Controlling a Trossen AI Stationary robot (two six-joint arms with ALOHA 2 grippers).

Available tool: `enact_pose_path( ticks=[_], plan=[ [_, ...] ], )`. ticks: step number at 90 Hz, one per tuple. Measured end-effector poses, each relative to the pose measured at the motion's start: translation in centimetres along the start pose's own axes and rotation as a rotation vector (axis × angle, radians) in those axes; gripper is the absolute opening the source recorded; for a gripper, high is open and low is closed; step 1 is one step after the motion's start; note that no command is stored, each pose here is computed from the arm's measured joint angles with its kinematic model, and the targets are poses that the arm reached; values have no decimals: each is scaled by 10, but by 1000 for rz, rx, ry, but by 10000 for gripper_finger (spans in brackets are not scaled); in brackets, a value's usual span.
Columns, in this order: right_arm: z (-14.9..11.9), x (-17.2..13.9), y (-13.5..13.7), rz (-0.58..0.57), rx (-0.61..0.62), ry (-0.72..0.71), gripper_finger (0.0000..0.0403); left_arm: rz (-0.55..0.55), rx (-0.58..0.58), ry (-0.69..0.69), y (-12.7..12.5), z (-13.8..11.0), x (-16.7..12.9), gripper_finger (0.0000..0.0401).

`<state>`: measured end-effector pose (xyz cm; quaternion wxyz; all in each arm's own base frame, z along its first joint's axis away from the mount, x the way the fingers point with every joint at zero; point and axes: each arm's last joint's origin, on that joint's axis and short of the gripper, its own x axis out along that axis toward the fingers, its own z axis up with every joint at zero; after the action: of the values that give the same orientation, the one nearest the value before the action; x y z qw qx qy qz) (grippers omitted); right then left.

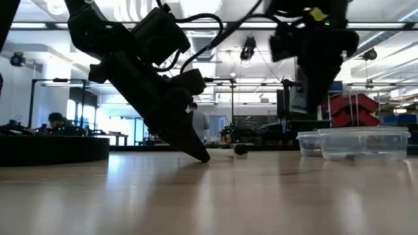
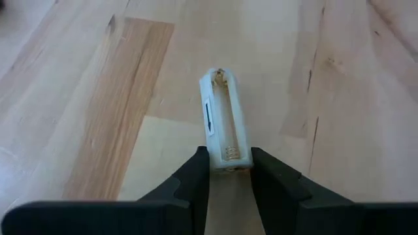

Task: Insert battery
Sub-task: Insert the silver battery into the white flashlight battery holder

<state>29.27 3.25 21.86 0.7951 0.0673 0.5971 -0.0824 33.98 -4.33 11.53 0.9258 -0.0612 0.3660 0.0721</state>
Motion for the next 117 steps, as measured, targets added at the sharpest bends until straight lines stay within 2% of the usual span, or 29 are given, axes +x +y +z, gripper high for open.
enact_pose_path(
  ticks=[7, 21, 36, 49, 77, 92, 117],
  plan=[
    [16, 8, 7, 9, -80, -30, 3, -2, -2, -5, 0, 0, 0, 87],
    [46, 30, 18, -9, -218, -3, 3, -5, -1, -13, 0, 1, 0, 87],
    [72, 47, 27, -39, -305, 5, 3, -7, 6, -21, -1, 2, 0, 87],
    [85, 48, 32, -47, -365, -19, 3, -8, -3, -24, -1, 2, 0, 87],
    [86, 51, 31, -94, -432, -26, 3, 4, 3, -12, 0, 1, 0, 87],
    [80, 50, 34, -160, -459, -1, 3, 9, -3, 3, 0, 0, 0, 87],
    [69, 42, 31, -177, -474, 15, 3, 10, -22, 9, 0, -1, 0, 87]
  ],
)
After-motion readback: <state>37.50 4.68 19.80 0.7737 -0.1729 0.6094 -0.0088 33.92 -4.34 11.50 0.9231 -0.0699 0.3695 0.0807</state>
